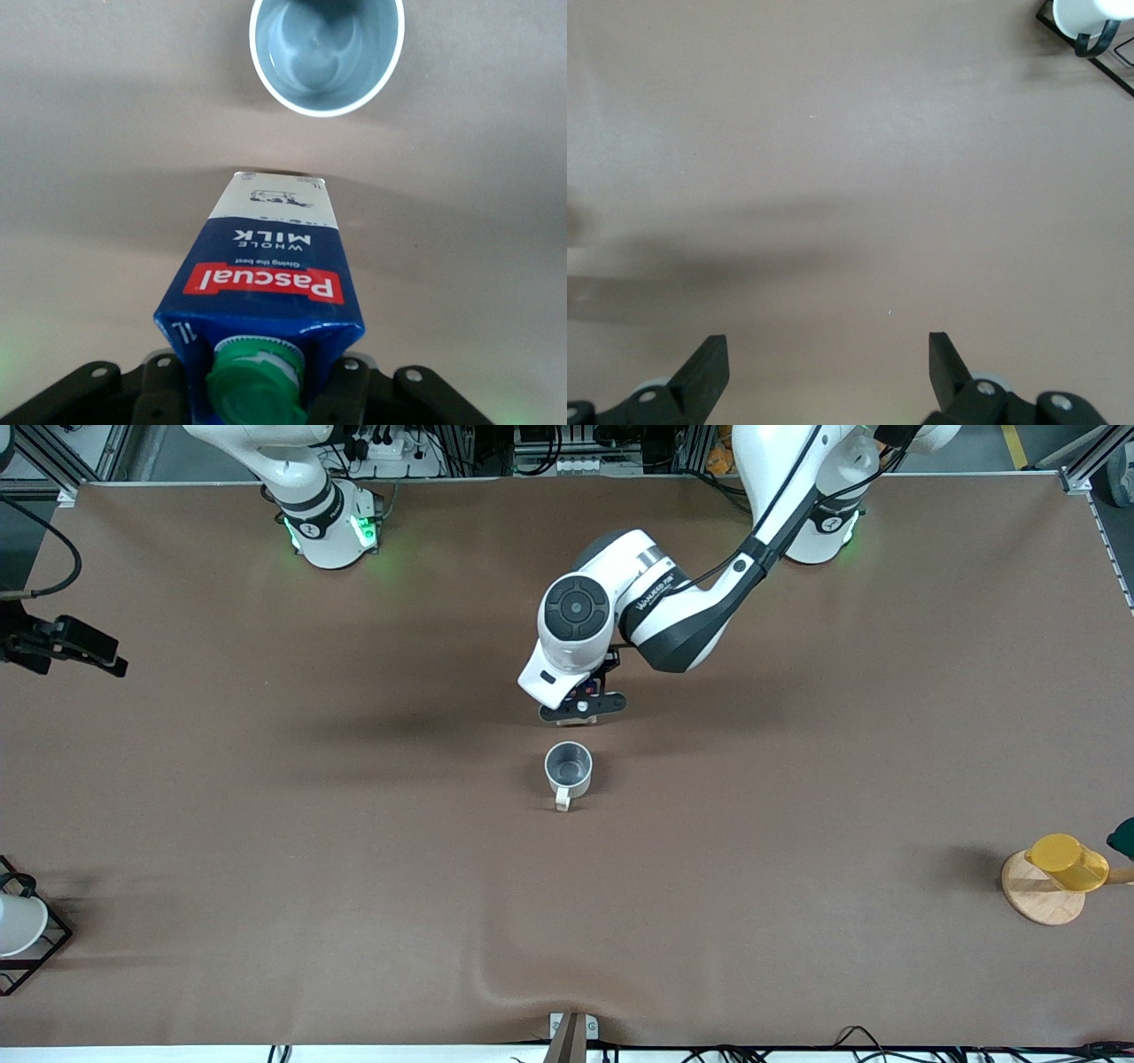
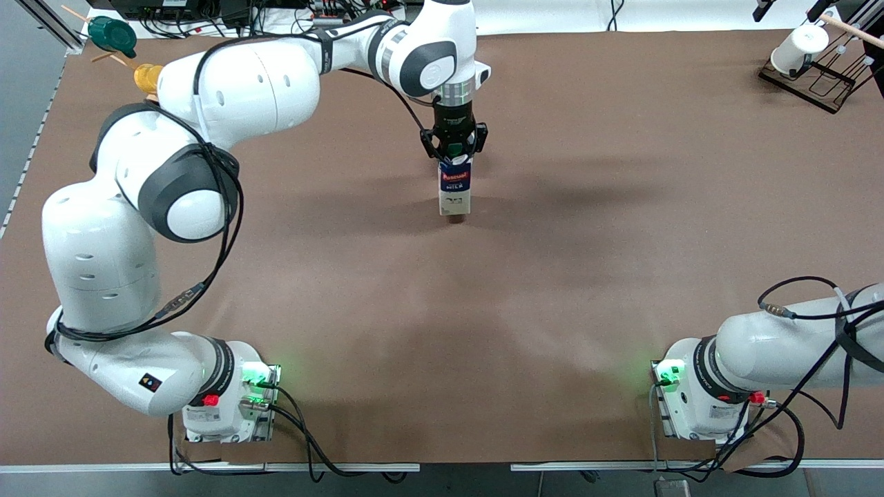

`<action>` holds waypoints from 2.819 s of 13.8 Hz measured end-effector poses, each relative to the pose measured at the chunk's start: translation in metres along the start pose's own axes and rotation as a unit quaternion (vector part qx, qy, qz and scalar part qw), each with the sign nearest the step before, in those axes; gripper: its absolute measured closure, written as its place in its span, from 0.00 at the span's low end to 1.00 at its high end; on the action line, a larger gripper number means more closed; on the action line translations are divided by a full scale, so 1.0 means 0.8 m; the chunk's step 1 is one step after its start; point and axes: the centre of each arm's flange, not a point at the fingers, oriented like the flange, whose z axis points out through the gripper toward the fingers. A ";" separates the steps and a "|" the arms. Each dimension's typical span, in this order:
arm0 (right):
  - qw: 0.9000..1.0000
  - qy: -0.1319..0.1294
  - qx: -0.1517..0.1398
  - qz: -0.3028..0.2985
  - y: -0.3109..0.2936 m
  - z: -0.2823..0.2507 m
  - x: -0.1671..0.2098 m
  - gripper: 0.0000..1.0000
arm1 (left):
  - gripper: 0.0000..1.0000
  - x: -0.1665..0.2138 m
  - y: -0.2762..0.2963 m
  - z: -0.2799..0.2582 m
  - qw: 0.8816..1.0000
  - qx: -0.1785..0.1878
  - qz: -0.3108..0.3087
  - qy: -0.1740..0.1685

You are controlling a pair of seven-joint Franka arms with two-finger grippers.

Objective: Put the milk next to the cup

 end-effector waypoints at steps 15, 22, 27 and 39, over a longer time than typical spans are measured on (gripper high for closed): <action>1.000 0.004 -0.003 0.002 0.003 -0.012 -0.010 0.00 | 0.50 0.029 -0.003 0.019 1.000 -0.012 0.020 0.013; 1.000 0.001 -0.003 0.002 0.003 -0.008 -0.010 0.00 | 0.22 0.033 -0.001 0.025 1.000 -0.014 0.019 0.012; 1.000 0.011 -0.004 0.006 0.009 -0.009 -0.007 0.00 | 0.00 0.032 -0.002 -0.024 0.999 -0.036 0.019 0.033; 1.000 0.012 -0.004 0.012 0.018 -0.007 -0.005 0.00 | 0.00 0.090 -0.308 -0.314 0.994 -0.017 -0.059 0.094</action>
